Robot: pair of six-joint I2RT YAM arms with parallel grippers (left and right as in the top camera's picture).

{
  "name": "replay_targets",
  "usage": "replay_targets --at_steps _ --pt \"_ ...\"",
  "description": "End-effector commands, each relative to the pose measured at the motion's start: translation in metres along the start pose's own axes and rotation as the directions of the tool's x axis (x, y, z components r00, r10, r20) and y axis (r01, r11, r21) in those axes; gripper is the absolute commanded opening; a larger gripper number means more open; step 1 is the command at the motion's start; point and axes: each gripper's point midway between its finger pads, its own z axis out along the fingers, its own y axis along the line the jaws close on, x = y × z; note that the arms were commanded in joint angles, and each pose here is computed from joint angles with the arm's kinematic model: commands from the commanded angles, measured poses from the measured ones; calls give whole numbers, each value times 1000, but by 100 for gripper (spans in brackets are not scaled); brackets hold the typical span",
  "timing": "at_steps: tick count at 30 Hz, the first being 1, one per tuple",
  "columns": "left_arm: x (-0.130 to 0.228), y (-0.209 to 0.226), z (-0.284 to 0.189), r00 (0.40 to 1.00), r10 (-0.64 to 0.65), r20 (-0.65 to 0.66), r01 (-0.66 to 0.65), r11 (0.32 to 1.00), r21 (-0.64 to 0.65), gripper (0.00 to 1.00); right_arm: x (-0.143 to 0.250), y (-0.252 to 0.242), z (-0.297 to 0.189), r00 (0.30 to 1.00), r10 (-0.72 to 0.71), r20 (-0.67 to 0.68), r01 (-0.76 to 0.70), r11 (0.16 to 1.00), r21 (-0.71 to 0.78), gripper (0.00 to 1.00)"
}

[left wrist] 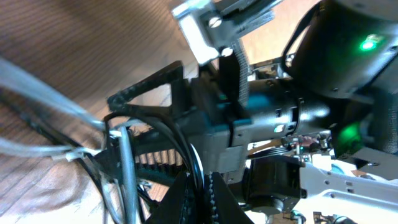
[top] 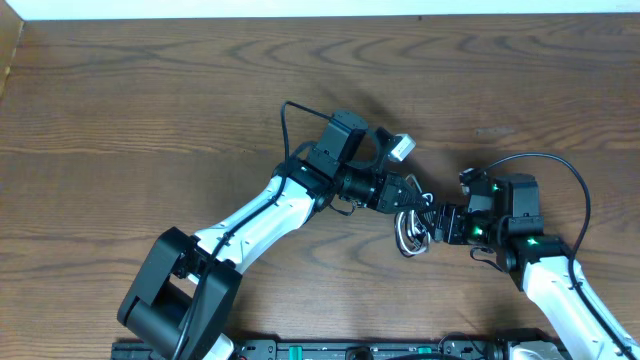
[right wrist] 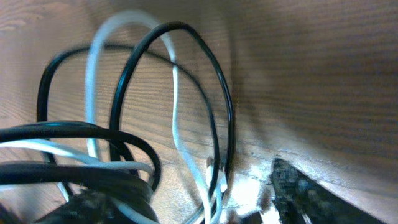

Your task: Untangle cables

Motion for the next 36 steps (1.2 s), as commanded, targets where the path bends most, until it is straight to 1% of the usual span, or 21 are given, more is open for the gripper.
replay_targets --at_steps 1,3,4,6,7,8,9,13,16,18,20,22,23,24,26,29,30,31,34,35,36 --pt "-2 -10 -3 1000 -7 -10 7 999 44 7 0 -18 2 1000 19 -3 -19 995 94 56" --pt "-3 -9 -4 1000 -7 -6 8 999 41 8 3 -37 -1 999 48 3 -47 979 198 50" --pt "-3 -7 -6 1000 -4 -3 4 999 37 8 4 -45 -3 998 68 7 -68 968 242 50" --pt "-5 1 -10 1000 18 10 -18 1000 13 7 10 -66 -9 992 126 24 -126 924 360 46" --pt "-7 9 -14 1000 6 22 -6 1000 -22 7 14 -77 -14 988 152 33 -152 895 420 43" --pt "-8 15 -16 1000 -2 30 3 999 -44 7 16 -81 -16 986 160 35 -159 882 444 43" --pt "-9 26 -21 999 -17 45 21 995 -94 8 18 -87 -19 986 165 34 -161 864 476 41" --pt "-9 65 -44 994 -59 87 79 967 -243 7 24 -95 -24 985 171 24 -158 837 524 40" --pt "-7 99 -70 988 -95 125 136 914 -382 7 24 -95 -25 985 172 24 -158 836 525 40" --pt "-5 114 -86 982 -119 146 171 888 -427 7 24 -95 -25 985 172 24 -158 836 525 40" --pt "-6 122 -99 973 -147 175 210 877 -433 7 23 -94 -24 985 170 26 -159 839 520 40" --pt "-7 121 -108 966 -171 192 236 885 -402 7 20 -80 -16 987 159 14 -149 885 440 36" --pt "-7 118 -108 966 -177 189 238 894 -381 8 17 -69 -11 990 138 -1 -127 917 379 29" --pt "-6 112 -104 967 -184 176 235 908 -346 14 10 -41 -2 998 65 -24 -58 974 218 18" --pt "-3 103 -97 972 -183 150 223 923 -314 21 1 -10 2 1000 12 -13 -12 999 48 10" --pt "3 90 -80 980 -173 100 194 941 -277 33 -13 18 2 999 -33 30 36 994 -106 7" --pt "6 85 -73 983 -168 79 183 945 -269 34 -16 24 1 998 -45 43 50 990 -135 8" --pt "13 77 -60 990 -136 34 140 954 -263 34 -20 31 -1 997 -58 57 67 983 -169 8" --pt "24 65 -40 998 -44 -43 32 968 -248 34 -20 31 -1 997 -57 60 67 983 -171 9" --pt "28 64 -35 998 -28 -62 11 967 -254 34 -20 31 -1 997 -56 58 65 983 -169 10" --pt "31 64 -31 997 -22 -74 1 963 -269 38 -20 30 0 997 -55 58 64 985 -163 16"
